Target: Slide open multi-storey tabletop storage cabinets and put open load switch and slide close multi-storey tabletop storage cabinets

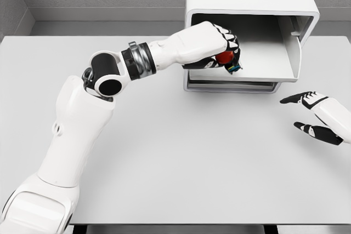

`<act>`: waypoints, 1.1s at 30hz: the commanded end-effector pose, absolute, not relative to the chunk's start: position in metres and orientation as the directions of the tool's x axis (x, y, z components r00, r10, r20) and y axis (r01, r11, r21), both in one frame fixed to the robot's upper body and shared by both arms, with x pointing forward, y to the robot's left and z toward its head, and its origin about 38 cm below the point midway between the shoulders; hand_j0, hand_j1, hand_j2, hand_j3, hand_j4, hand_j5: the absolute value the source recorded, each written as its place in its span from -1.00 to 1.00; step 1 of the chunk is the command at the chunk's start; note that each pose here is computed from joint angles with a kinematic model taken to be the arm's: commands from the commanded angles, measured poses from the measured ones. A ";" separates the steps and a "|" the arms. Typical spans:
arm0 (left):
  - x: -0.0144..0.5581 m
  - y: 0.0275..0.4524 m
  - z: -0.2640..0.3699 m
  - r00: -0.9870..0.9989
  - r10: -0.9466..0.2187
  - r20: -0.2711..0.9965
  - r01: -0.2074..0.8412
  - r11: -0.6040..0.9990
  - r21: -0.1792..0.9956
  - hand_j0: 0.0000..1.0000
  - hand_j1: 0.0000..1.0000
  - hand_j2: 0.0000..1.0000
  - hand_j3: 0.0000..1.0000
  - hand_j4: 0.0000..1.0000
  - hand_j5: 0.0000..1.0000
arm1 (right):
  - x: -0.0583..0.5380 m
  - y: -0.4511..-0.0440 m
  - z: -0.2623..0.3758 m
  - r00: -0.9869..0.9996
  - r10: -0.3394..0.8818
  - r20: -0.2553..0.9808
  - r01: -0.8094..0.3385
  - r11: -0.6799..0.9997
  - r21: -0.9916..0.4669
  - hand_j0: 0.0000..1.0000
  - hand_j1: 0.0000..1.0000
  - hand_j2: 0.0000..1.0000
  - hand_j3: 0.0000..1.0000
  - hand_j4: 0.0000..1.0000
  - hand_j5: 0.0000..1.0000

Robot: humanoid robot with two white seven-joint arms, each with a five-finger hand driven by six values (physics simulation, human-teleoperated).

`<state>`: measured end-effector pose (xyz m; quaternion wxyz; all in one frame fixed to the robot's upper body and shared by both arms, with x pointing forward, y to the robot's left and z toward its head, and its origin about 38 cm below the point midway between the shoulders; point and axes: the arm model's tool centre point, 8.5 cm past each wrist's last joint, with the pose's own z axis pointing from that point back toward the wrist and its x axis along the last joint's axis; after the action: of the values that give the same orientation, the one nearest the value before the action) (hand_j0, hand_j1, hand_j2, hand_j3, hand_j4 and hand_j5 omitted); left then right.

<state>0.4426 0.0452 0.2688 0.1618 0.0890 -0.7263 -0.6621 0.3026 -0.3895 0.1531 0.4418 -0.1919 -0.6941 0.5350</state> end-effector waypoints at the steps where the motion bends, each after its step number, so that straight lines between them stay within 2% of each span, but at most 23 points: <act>1: 0.443 0.046 0.269 -0.930 -0.344 0.126 0.092 0.114 0.989 -0.12 -0.12 -0.12 -0.12 -0.12 -0.12 | 0.303 -0.390 0.154 -0.535 0.737 0.413 -0.205 0.360 -0.910 0.52 0.52 0.52 0.52 0.52 0.52; 8: 0.443 0.046 0.268 -0.930 -0.345 0.125 0.091 0.113 0.989 0.00 0.00 0.00 0.00 0.00 0.00 | 0.303 -0.390 0.154 -0.535 0.737 0.413 -0.205 0.360 -0.910 0.54 0.54 0.54 0.54 0.54 0.54; 14: 0.444 0.046 0.270 -0.930 -0.346 0.122 0.089 0.111 0.990 0.00 0.00 0.00 0.00 0.00 0.00 | 0.303 -0.390 0.154 -0.535 0.737 0.413 -0.205 0.360 -0.910 0.54 0.54 0.54 0.54 0.54 0.54; 18: 0.444 0.046 0.270 -0.931 -0.346 0.119 0.086 0.111 0.990 0.12 0.12 0.12 0.12 0.12 0.12 | 0.303 -0.390 0.154 -0.535 0.737 0.413 -0.205 0.360 -0.910 0.55 0.55 0.55 0.55 0.55 0.55; 24: 0.444 0.045 0.271 -0.932 -0.343 0.117 0.084 0.110 0.990 0.13 0.13 0.13 0.13 0.13 0.13 | 0.303 -0.389 0.154 -0.536 0.736 0.412 -0.205 0.360 -0.910 0.56 0.56 0.56 0.56 0.56 0.56; 33: 0.444 0.044 0.273 -0.933 -0.343 0.112 0.079 0.110 0.991 0.25 0.25 0.25 0.25 0.25 0.25 | 0.303 -0.390 0.154 -0.535 0.737 0.413 -0.205 0.360 -0.910 0.56 0.56 0.56 0.56 0.56 0.56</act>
<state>0.4441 0.0441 0.2727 0.1578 0.0925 -0.7255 -0.6635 0.3026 -0.3891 0.1530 0.4416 -0.1918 -0.6944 0.5348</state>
